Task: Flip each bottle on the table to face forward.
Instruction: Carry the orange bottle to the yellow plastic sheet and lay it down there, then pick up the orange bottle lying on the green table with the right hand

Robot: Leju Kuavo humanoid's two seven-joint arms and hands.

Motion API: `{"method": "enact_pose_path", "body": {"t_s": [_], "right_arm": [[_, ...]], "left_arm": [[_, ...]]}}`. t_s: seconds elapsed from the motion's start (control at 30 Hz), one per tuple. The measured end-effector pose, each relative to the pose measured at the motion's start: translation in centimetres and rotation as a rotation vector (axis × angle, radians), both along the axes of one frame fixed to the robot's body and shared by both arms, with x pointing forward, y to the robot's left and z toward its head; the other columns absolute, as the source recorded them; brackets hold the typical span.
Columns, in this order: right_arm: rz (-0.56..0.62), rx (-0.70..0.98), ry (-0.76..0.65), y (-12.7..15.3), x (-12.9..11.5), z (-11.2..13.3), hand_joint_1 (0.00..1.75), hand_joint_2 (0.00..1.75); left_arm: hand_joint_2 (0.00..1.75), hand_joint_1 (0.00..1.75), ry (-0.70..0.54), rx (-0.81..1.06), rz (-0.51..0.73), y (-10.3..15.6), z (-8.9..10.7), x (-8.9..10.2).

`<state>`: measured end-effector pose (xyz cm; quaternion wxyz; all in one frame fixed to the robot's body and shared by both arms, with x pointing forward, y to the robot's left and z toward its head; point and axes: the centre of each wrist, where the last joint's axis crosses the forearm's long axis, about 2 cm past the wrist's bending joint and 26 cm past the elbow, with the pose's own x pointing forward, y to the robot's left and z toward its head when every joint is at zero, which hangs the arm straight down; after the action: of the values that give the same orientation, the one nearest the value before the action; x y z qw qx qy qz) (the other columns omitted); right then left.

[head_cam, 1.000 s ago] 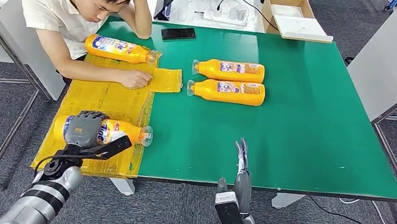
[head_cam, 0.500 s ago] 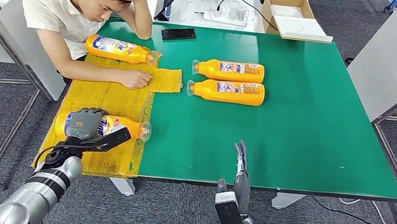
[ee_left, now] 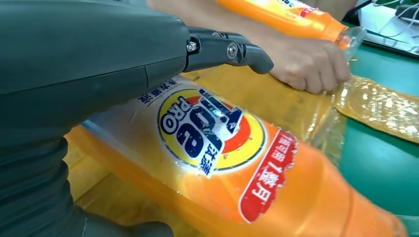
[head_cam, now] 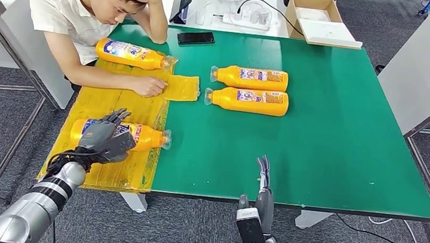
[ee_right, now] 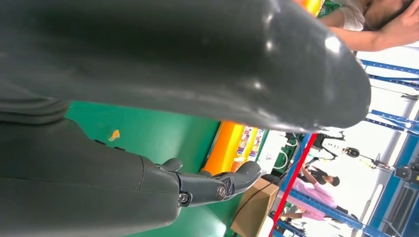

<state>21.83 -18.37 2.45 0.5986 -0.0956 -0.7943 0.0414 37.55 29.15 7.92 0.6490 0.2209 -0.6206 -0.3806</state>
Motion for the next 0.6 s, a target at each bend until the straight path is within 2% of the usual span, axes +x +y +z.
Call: {"method": "enact_pose_path", "body": {"t_s": [0.4, 0.5, 0.6], "right_arm": [[0.001, -0.007, 0.005, -0.3, 0.1, -0.2, 0.0, 0.0], [-0.001, -0.013, 0.006, -0.5, 0.1, -0.2, 0.0, 0.0], [-0.006, -0.019, 0.013, -0.7, -0.2, -0.5, 0.0, 0.0]], "left_arm": [[1.75, 0.0, -0.026, -0.132, -0.028, -0.2, -0.5, -0.8], [1.75, 0.0, -0.115, -0.227, -0.041, -1.0, -0.9, -1.9], [1.75, 0.0, -0.301, -0.351, -0.039, -3.0, -0.9, -3.8]]}}
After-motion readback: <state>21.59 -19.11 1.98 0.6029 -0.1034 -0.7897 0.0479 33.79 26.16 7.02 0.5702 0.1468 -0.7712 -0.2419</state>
